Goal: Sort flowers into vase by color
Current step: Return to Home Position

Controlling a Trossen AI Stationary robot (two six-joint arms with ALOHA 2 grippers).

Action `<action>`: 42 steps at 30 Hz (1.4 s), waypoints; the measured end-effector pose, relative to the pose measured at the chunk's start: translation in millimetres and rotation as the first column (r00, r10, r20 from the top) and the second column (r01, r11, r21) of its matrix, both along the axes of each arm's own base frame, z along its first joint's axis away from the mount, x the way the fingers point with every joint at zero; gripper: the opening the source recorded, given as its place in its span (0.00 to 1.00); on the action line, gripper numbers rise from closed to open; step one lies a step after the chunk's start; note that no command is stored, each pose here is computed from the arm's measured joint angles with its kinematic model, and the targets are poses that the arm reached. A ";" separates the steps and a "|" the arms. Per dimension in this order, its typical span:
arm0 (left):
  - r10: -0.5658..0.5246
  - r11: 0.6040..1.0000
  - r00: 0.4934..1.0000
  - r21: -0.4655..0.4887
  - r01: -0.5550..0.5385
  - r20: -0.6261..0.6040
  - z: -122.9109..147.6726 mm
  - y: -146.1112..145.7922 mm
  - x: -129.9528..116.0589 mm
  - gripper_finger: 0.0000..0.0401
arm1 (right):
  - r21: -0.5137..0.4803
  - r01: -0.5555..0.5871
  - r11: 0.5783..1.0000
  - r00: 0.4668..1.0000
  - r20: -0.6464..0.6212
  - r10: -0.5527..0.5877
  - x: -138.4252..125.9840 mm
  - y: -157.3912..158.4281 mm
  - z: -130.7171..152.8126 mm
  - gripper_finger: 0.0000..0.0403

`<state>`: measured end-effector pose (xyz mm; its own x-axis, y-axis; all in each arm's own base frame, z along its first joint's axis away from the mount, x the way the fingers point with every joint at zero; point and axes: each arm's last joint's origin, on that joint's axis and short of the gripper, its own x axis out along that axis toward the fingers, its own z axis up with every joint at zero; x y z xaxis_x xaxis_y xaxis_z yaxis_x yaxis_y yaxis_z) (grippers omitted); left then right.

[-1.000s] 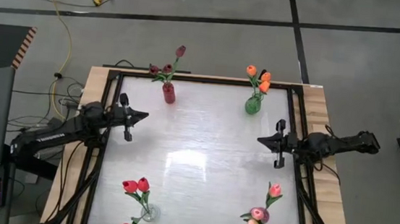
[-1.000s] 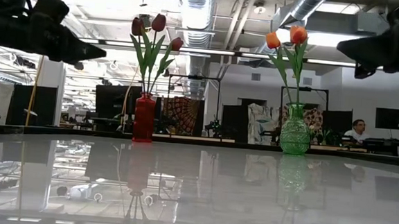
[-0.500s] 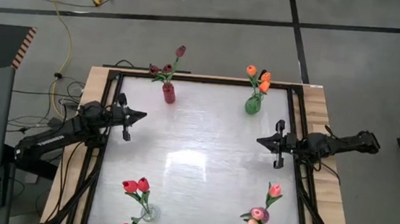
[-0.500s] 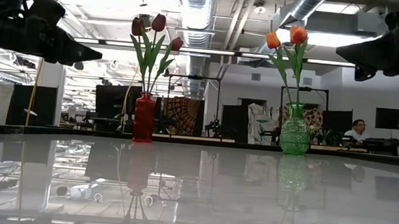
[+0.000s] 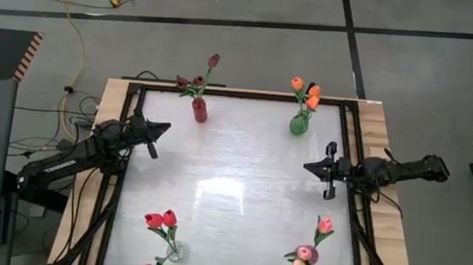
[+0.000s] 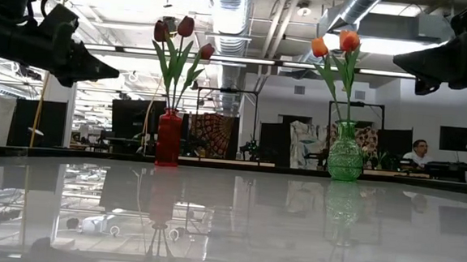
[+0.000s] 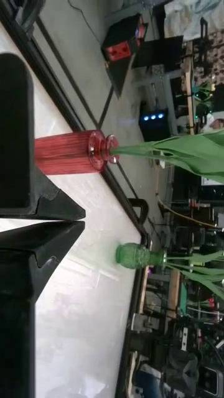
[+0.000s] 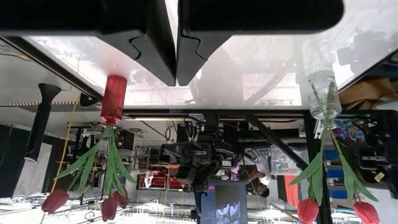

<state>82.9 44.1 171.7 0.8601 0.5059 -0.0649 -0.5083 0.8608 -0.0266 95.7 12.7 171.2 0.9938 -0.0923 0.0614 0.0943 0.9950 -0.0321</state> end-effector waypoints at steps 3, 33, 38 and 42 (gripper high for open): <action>0.003 1.000 1.000 0.000 -0.003 0.000 0.0 0.1 0.0 0.00 | -0.001 0.000 1.000 1.000 -0.002 0.000 0.0 0.0 -0.2 0.10; -0.224 0.975 0.975 0.003 0.224 0.005 0.3 -19.9 7.6 0.00 | -0.001 0.000 1.000 1.000 -0.003 0.000 0.0 0.0 -0.4 0.11; -0.227 0.974 0.974 0.003 0.227 0.006 0.3 -20.2 7.7 0.00 | 0.000 0.000 1.000 1.000 -0.003 0.000 0.0 0.0 -0.4 0.11; -0.227 0.974 0.974 0.003 0.227 0.006 0.3 -20.2 7.7 0.00 | -0.001 0.001 1.000 1.000 -0.003 -0.001 0.0 0.0 -0.4 0.11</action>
<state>90.6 23.9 172.0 0.9529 0.2975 -0.0584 -0.2994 0.9537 -0.0269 95.7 12.7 170.8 0.9939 -0.0930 0.0588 0.0950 0.9949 -0.0329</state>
